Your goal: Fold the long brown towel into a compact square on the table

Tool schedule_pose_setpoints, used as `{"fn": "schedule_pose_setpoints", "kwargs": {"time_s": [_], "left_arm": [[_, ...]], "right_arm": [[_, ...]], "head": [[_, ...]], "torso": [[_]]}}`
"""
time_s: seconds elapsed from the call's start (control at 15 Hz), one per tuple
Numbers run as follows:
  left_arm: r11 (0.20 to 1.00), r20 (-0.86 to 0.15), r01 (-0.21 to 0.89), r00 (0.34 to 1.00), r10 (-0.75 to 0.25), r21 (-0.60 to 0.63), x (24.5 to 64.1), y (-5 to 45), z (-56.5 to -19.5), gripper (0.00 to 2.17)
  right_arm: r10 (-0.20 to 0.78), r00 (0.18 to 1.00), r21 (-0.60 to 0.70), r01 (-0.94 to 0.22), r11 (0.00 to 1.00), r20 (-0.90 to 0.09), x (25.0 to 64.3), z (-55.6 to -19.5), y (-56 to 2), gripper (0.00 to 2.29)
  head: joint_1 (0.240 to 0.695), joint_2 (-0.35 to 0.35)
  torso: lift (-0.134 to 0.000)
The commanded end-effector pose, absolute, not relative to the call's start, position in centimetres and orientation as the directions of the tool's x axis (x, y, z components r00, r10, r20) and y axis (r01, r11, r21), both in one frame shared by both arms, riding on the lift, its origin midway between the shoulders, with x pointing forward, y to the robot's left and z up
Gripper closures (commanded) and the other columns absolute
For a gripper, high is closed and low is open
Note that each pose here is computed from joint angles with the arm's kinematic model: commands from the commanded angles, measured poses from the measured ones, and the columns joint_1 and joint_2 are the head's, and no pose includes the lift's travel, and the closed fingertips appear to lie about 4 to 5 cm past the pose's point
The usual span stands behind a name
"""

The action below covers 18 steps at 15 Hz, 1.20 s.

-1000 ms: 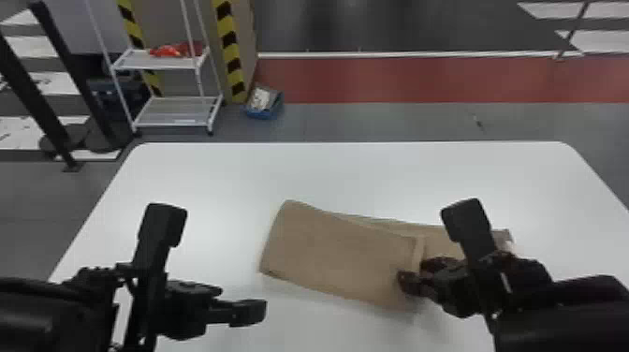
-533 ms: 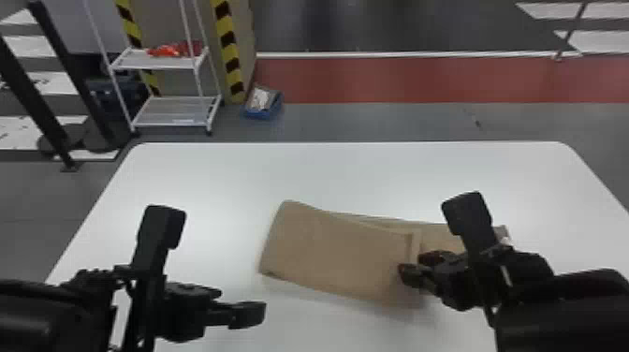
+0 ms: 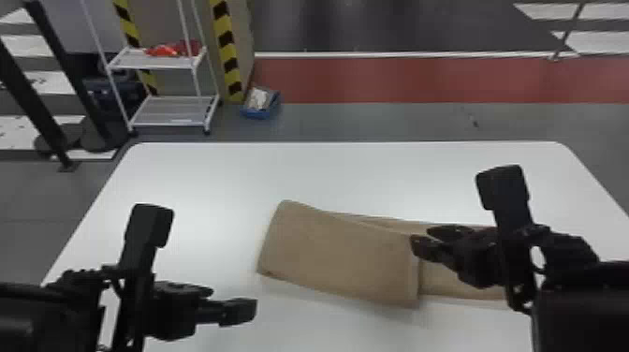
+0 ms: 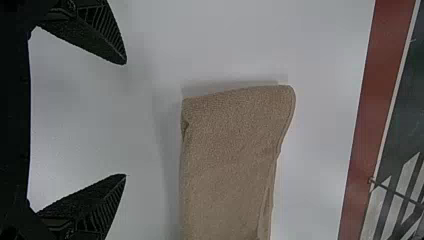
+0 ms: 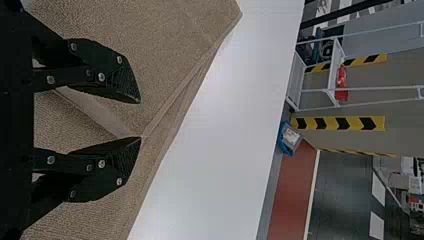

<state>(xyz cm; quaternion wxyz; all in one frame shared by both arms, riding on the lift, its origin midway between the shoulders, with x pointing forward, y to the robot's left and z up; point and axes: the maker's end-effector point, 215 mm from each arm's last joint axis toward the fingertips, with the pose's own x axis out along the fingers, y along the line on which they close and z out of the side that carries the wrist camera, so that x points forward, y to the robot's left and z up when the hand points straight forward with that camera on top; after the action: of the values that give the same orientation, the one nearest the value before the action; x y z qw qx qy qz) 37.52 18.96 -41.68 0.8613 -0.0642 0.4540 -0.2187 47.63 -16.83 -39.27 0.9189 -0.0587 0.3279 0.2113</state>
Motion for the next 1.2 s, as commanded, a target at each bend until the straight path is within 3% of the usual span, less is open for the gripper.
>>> {"fn": "schedule_pose_setpoints", "kwargs": {"time_s": [0.0,0.07,0.13,1.13], "left_arm": [[0.895,-0.754,0.315,0.488,-0.439,-0.317,37.4,19.0,-41.7,0.08],[0.894,-0.755,0.315,0.486,-0.441,-0.319,37.3,19.0,-41.7,0.08],[0.894,-0.755,0.315,0.486,-0.441,-0.319,37.3,19.0,-41.7,0.08],[0.893,-0.733,0.312,0.514,-0.446,-0.324,37.7,19.5,-40.4,0.08]], "right_arm": [[0.352,0.667,0.051,-0.426,0.903,-0.656,47.0,-41.1,-16.8,0.67],[0.357,0.652,0.058,-0.433,0.899,-0.669,46.7,-41.9,-16.4,0.51],[0.359,0.641,0.055,-0.443,0.895,-0.678,46.6,-42.6,-15.9,0.48],[0.346,0.609,0.033,-0.464,0.885,-0.714,46.2,-44.3,-15.2,0.42]], "head": [[0.695,0.029],[0.695,0.028],[0.695,0.028],[0.695,0.059]], "torso": [[-0.124],[-0.124],[-0.124],[-0.124]]}}
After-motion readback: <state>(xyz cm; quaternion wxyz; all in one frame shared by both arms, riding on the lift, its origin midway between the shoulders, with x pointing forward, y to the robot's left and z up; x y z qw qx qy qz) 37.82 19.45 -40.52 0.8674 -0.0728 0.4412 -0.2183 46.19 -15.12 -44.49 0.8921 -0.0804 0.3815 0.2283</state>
